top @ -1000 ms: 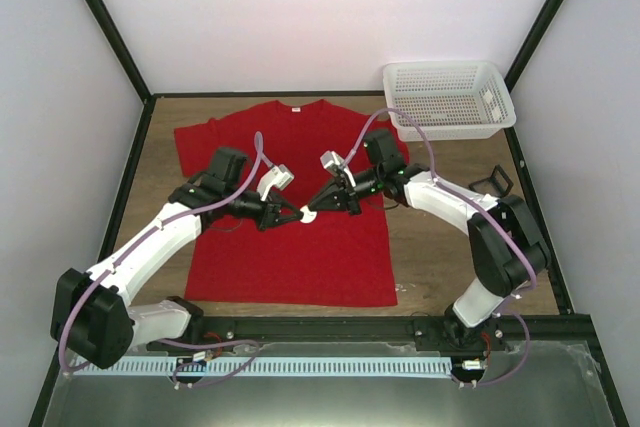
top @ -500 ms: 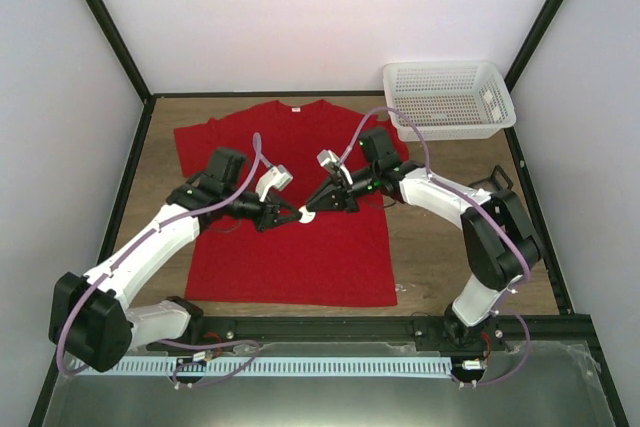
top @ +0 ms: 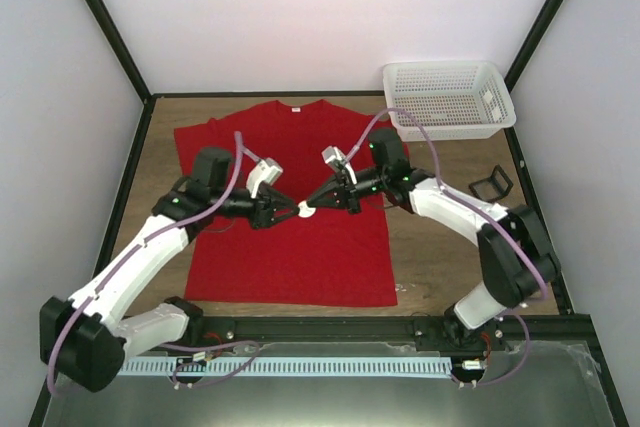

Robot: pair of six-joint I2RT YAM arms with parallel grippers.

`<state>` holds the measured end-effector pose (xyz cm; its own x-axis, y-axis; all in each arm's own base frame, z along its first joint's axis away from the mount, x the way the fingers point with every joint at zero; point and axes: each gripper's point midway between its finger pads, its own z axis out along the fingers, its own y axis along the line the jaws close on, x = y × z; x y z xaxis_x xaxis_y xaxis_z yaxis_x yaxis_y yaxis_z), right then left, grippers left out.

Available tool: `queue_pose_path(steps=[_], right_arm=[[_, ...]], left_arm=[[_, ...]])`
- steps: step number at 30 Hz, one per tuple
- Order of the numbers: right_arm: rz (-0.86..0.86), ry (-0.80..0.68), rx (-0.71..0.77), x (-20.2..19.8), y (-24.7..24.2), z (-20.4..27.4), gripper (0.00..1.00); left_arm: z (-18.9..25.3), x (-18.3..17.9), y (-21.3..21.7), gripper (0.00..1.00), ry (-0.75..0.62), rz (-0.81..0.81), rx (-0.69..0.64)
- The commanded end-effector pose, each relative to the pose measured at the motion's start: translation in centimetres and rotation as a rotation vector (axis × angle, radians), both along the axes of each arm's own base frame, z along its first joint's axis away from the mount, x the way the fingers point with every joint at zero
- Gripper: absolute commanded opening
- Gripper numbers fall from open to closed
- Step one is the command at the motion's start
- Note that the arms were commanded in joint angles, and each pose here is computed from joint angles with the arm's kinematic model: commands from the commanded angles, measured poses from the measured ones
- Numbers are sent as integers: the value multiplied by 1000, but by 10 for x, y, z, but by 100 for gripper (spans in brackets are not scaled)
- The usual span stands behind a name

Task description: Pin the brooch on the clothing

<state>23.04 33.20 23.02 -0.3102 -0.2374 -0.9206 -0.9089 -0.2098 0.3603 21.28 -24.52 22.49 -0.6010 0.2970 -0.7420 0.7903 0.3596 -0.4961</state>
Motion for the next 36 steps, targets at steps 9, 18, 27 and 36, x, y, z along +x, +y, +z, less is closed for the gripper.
queue_pose_path(steps=[9,18,27,36], right_arm=[[-261,-6,215,-4,-22,99,1],[-223,126,256,-10,-19,112,1],[-235,138,263,-10,-18,114,1],[-231,142,259,-8,-16,113,1]], left_arm=[[93,4,29,59,-37,289,-582],[114,-6,1,53,-67,222,-644],[111,-1,-12,35,-78,197,-593],[111,1,-12,19,-104,202,-564]])
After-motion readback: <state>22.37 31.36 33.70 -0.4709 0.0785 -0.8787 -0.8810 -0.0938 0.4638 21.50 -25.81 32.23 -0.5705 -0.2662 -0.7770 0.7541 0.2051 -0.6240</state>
